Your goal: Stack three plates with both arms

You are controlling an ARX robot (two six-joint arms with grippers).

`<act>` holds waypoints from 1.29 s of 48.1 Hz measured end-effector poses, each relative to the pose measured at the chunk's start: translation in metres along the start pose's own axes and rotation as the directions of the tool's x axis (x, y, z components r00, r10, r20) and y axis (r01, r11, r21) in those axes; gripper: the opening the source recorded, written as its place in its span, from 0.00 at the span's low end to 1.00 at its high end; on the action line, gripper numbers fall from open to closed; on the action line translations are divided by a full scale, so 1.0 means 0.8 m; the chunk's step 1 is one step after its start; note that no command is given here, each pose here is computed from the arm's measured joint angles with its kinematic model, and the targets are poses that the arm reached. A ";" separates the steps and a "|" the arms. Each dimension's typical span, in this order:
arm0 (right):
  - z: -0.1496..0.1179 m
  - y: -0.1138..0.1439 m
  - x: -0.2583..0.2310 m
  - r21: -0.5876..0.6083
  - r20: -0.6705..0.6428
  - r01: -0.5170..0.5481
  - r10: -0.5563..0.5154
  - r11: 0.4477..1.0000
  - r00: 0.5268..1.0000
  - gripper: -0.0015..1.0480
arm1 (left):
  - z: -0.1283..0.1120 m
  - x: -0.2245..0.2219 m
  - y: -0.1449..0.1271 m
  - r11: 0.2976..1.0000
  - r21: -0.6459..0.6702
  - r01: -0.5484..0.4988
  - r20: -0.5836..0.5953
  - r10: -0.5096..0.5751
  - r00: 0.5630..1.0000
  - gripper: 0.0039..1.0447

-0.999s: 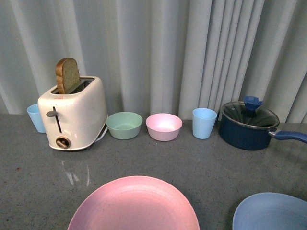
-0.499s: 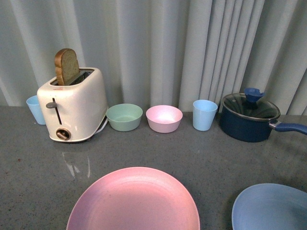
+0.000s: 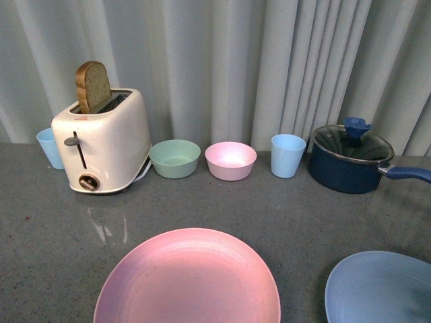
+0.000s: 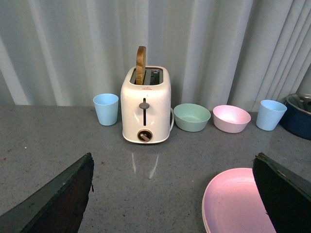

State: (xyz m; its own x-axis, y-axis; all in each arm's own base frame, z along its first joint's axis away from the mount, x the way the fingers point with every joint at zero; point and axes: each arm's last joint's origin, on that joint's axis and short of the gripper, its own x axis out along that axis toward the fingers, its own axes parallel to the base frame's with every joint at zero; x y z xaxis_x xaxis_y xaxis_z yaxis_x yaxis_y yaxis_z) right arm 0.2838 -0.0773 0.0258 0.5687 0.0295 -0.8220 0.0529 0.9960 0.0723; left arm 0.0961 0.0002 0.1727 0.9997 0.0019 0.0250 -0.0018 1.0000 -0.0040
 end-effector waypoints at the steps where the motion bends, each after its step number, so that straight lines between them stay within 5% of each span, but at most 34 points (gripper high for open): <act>1: 0.000 0.000 0.000 0.000 0.001 0.000 0.000 1.000 1.000 0.56 | 0.000 0.000 0.000 1.000 0.000 0.000 0.000 0.000 1.000 0.94; 8: -0.007 0.000 -0.002 0.012 0.011 -0.008 0.008 1.000 1.000 0.31 | 0.000 0.000 0.000 1.000 0.000 0.000 0.000 0.000 1.000 0.94; 18: -0.013 -0.010 -0.016 0.059 0.038 -0.069 0.067 0.996 0.997 0.07 | 0.000 0.000 0.000 1.000 0.000 0.000 0.000 0.000 1.000 0.94; 39: 0.012 -0.038 -0.106 0.080 0.177 -0.144 0.128 0.986 0.976 0.03 | 0.000 0.000 0.000 1.000 0.000 0.000 0.000 0.000 1.000 0.94; 51: 0.049 0.026 -0.129 -0.055 0.279 -0.277 0.281 0.959 0.918 0.03 | 0.000 0.000 0.000 1.000 0.000 0.000 0.000 0.000 1.000 0.94; 62: 0.068 0.131 -0.103 -0.152 0.295 -0.417 0.444 0.896 0.846 0.03 | 0.000 0.000 0.000 1.000 0.000 0.001 0.000 -0.001 1.000 0.94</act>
State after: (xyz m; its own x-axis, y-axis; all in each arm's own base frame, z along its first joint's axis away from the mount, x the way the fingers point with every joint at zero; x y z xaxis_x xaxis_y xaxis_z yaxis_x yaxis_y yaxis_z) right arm 0.2873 0.0197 0.1315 0.7470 0.4418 -0.4968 -0.3145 0.8932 0.3215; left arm 0.0961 0.0001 0.1727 0.9997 0.0011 0.0250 -0.0010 1.0000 -0.0040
